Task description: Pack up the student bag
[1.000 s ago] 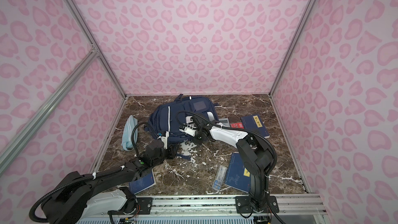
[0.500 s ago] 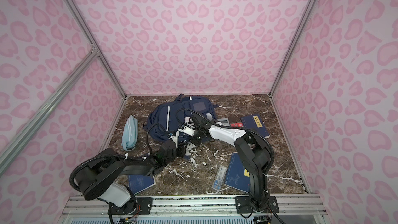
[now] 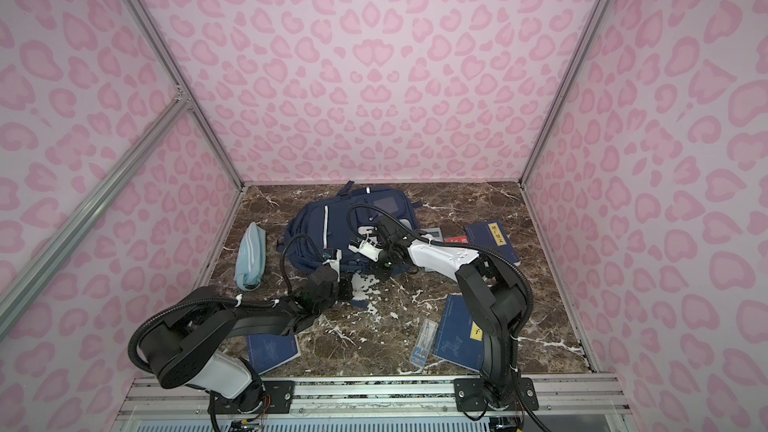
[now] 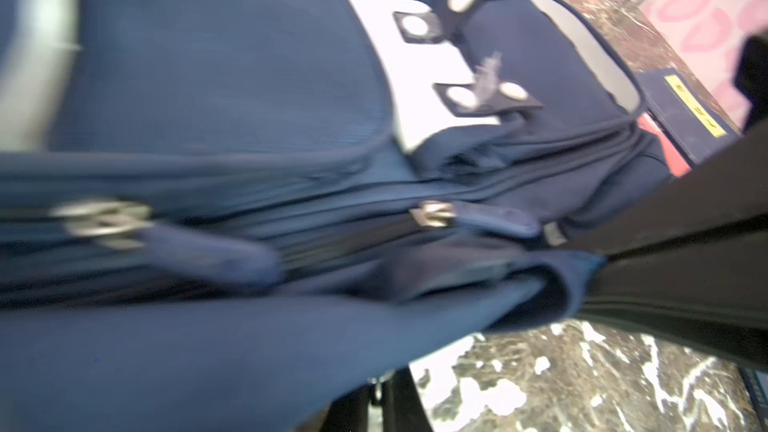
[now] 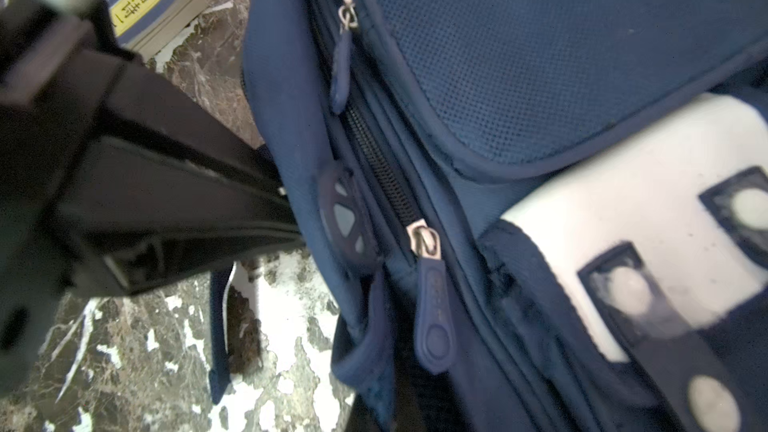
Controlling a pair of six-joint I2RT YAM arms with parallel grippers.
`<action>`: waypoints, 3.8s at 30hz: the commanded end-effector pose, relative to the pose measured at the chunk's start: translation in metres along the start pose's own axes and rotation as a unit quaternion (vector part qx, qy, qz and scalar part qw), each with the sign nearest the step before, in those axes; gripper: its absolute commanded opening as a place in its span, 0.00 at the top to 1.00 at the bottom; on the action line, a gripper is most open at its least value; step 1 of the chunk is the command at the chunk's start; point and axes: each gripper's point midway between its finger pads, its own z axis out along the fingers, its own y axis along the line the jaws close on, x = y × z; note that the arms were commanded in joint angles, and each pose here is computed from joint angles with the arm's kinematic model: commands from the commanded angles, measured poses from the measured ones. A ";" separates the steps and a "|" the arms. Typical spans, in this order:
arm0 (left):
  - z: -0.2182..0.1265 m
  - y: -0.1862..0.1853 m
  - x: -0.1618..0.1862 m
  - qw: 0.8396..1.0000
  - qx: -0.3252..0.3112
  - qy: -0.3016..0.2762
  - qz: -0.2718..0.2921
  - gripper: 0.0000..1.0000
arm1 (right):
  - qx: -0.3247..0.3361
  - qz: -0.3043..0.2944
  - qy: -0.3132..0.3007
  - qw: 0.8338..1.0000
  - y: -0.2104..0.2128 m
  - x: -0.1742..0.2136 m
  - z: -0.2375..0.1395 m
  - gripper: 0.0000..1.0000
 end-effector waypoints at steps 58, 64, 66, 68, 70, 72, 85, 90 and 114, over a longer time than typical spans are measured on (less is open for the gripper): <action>-0.098 0.009 -0.050 0.988 0.067 0.047 -0.131 0.96 | 0.137 -0.103 -0.125 0.977 -0.021 -0.034 -0.056 0.42; -0.101 -0.035 -0.056 0.980 0.135 0.060 -0.134 0.96 | 0.122 -0.228 -0.191 0.947 0.053 -0.055 -0.049 0.33; -0.098 -0.048 -0.055 0.976 0.153 0.074 -0.137 0.96 | 0.106 -0.235 -0.202 0.945 0.059 -0.062 -0.041 0.38; -0.099 -0.061 -0.054 0.973 0.171 0.080 -0.131 0.97 | 0.091 -0.227 -0.195 0.950 0.059 -0.068 -0.032 0.46; -0.100 -0.065 -0.053 0.974 0.171 0.081 -0.122 0.96 | 0.088 -0.218 -0.182 0.955 0.053 -0.067 -0.022 0.53; -0.100 -0.061 -0.050 0.975 0.161 0.084 -0.124 0.96 | 0.083 -0.210 -0.181 0.957 0.050 -0.065 -0.018 0.60; -0.083 0.083 -0.082 0.987 -0.068 0.020 -0.145 0.96 | 0.067 -0.212 -0.136 0.965 0.029 -0.024 -0.043 1.00; -0.084 0.089 -0.087 0.988 -0.076 0.024 -0.134 0.97 | 0.105 -0.179 -0.124 0.970 -0.012 -0.011 -0.046 1.00; -0.106 -0.055 -0.063 0.975 0.144 0.096 -0.139 0.96 | 0.070 -0.105 -0.246 0.961 0.053 -0.076 -0.033 0.32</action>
